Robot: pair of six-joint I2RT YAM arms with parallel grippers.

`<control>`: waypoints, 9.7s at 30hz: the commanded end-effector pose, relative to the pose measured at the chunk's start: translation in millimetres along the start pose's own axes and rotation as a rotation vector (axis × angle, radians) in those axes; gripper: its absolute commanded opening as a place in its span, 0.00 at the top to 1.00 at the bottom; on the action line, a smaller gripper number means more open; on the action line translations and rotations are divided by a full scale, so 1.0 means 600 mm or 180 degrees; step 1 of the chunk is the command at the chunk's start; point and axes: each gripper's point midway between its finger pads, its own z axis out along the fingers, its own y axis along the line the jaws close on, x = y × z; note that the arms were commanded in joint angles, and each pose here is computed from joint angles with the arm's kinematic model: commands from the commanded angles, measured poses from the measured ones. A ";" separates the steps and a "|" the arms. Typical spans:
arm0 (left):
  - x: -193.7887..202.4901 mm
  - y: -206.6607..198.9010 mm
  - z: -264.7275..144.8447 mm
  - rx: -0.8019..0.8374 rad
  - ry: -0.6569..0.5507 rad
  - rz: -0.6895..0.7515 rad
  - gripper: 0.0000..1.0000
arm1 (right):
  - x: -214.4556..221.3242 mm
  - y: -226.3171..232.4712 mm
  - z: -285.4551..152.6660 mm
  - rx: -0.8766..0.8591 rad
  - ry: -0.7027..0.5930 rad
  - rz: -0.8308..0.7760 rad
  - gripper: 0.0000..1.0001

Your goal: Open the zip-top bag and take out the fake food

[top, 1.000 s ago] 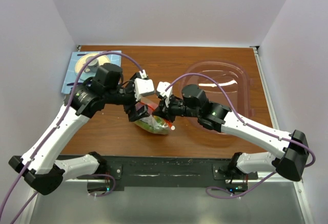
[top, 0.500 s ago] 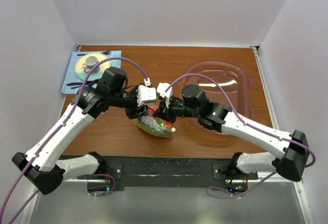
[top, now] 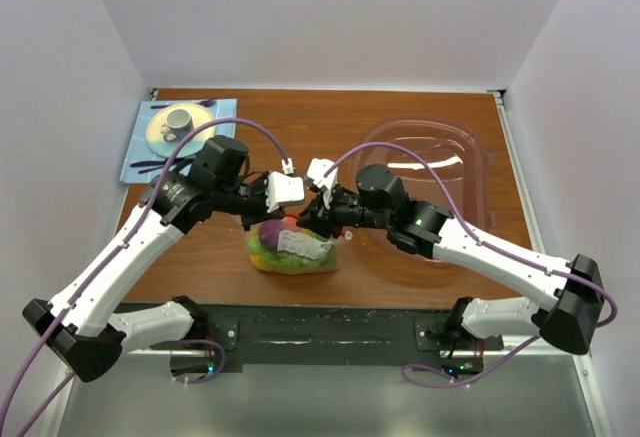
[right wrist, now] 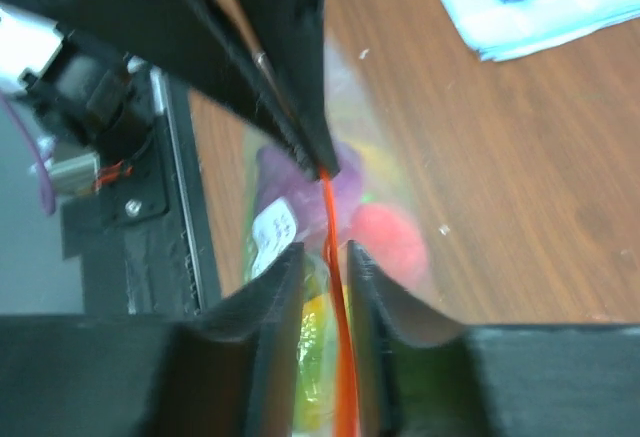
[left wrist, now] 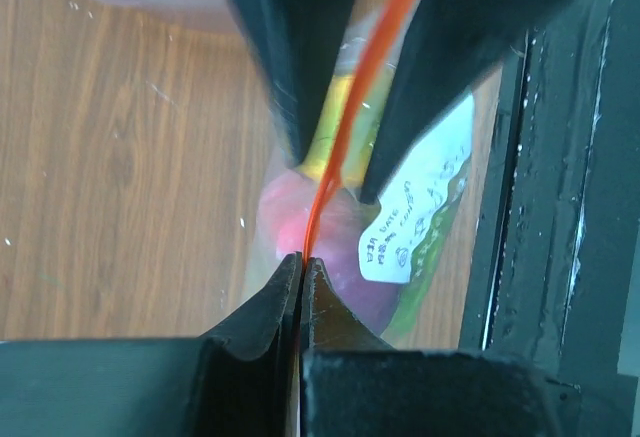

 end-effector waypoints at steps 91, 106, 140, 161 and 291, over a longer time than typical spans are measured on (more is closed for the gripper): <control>-0.089 -0.013 -0.075 -0.0053 -0.0029 0.0097 1.00 | -0.092 -0.006 -0.120 0.0299 -0.1591 0.0216 0.01; -0.086 -0.037 -0.079 0.0140 -0.0021 -0.0009 1.00 | -0.086 0.039 -0.074 -0.0409 -0.1822 0.0292 0.01; -0.072 -0.065 -0.061 0.0439 -0.0005 -0.0182 1.00 | -0.091 0.065 -0.073 -0.0726 -0.1890 0.0264 0.21; -0.085 -0.063 -0.071 0.0390 -0.0093 -0.0142 0.98 | -0.089 0.071 -0.044 -0.0903 -0.1701 0.0261 0.79; 0.047 0.000 -0.044 -0.0226 0.0425 -0.0610 1.00 | -0.020 0.082 0.010 0.0404 0.0074 0.0941 1.00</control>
